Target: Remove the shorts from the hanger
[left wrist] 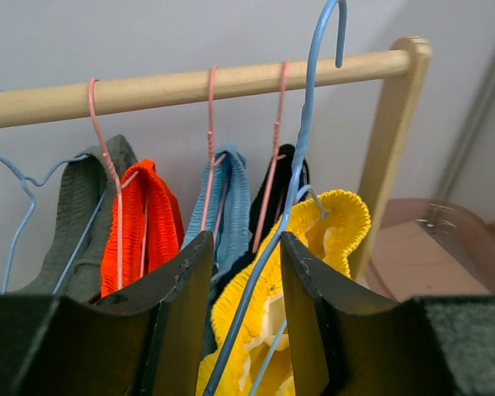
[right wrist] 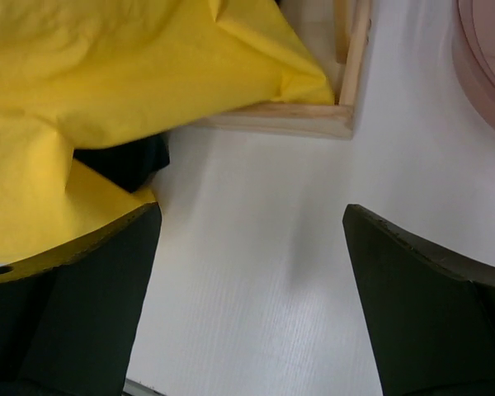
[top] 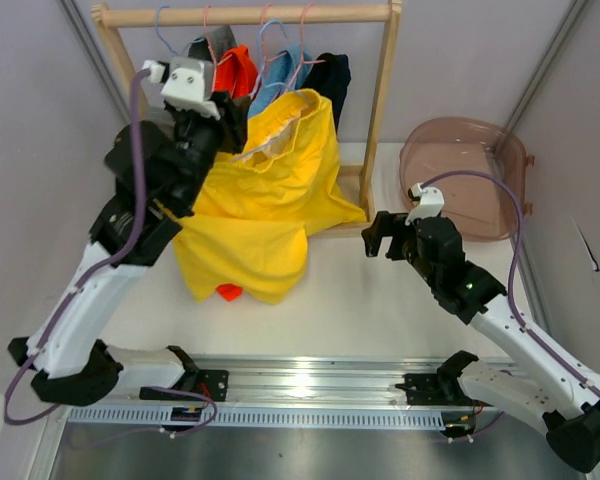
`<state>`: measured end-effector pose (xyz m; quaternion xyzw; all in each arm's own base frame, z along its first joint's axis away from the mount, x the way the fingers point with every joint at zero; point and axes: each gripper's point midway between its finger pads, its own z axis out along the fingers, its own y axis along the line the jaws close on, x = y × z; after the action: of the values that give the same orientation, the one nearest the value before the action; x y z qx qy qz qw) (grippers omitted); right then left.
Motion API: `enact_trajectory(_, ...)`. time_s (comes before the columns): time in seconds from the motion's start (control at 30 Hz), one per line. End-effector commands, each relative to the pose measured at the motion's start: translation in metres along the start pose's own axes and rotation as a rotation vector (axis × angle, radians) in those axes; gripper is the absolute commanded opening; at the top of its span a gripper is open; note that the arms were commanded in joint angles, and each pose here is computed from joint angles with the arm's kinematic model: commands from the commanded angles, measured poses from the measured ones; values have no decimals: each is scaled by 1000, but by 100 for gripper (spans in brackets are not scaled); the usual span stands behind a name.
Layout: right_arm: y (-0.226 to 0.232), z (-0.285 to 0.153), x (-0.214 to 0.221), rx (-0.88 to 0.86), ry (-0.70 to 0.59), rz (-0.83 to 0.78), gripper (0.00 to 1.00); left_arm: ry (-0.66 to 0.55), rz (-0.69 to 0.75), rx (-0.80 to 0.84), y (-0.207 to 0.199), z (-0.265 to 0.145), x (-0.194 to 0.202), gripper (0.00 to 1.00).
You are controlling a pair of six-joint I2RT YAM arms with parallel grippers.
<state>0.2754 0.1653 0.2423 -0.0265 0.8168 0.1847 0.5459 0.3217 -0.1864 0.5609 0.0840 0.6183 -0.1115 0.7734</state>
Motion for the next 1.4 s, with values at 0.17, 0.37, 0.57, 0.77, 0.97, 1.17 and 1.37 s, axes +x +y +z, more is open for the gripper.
enact_trajectory(0.17,59,-6,-84,-238,-203,-135,99,49,-46,399,-34,-91,3,0)
enact_trajectory(0.37,72,-20,-110,-304,-310,-171,100,34,-118,482,-34,-128,-14,0)
enact_trajectory(0.57,83,-13,-109,-348,-299,-163,99,21,-160,517,-38,-135,-23,0)
enact_trajectory(0.77,99,-14,-107,-427,-317,-135,100,12,-168,526,-39,-135,-29,0)
enact_trajectory(0.97,114,-18,-103,-514,-328,-137,98,1,-188,537,-42,-136,-30,0)
enact_trajectory(1.17,132,-15,-87,-621,-305,-130,84,-13,-200,535,-40,-137,-36,0)
enact_trajectory(1.37,134,-6,-70,-627,-263,-125,39,-18,-199,515,-36,-138,-39,0)
